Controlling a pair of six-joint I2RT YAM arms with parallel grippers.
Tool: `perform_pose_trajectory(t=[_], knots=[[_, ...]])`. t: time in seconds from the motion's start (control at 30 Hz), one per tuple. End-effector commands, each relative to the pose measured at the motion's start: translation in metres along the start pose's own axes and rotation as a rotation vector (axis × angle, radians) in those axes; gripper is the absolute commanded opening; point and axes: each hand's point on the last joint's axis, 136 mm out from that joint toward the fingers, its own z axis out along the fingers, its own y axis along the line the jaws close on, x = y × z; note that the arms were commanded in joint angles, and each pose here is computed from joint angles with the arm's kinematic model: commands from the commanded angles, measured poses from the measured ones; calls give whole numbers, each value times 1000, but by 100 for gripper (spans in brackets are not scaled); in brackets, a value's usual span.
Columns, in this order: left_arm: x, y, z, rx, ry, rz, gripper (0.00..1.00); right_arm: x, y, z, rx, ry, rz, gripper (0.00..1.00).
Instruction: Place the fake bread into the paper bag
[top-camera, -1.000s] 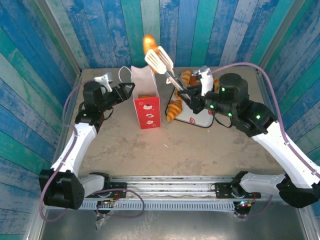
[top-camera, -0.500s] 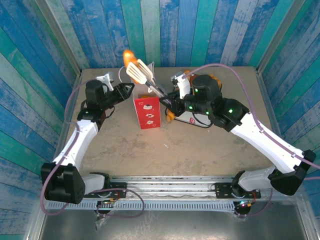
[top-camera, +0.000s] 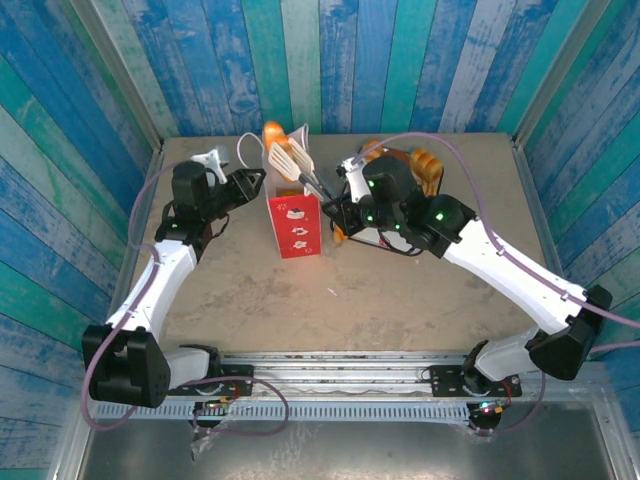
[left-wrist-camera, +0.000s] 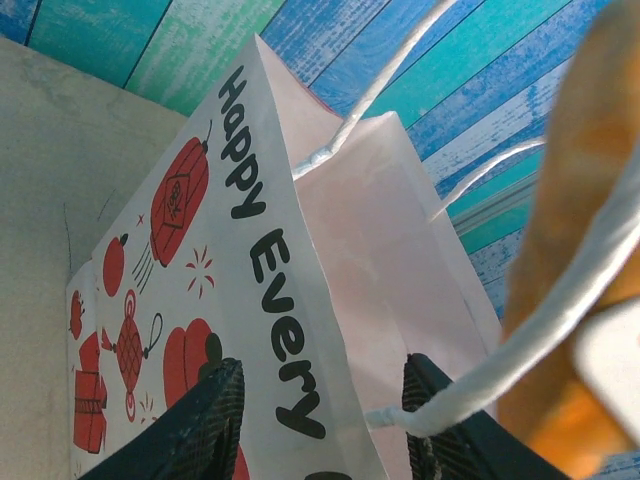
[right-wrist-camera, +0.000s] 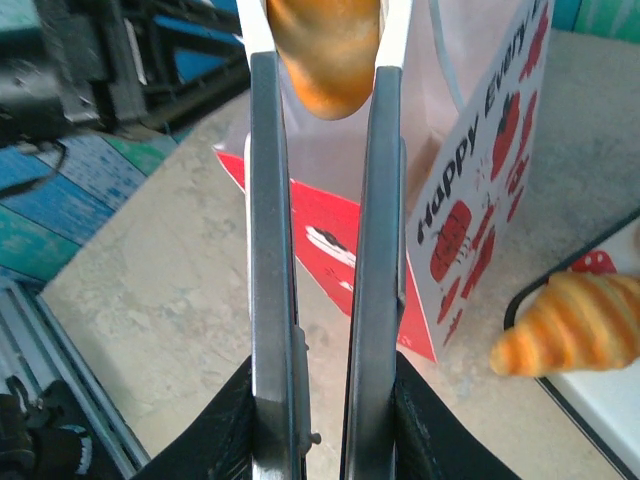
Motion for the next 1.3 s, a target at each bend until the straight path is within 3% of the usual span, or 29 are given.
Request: perform_pose_trajectory(t=[0.0, 0.43, 0.67, 1.27], knots=[[3, 3, 0, -13, 2, 23, 45, -4, -2, -1, 28, -7, 7, 17], [6, 7, -3, -32, -2, 24, 33, 9, -15, 1, 91, 39, 3, 25], [4, 7, -4, -33, -7, 23, 32, 7, -16, 2, 96, 35, -1, 35], [3, 1, -8, -24, -2, 17, 31, -14, -8, 2, 58, -23, -11, 43]])
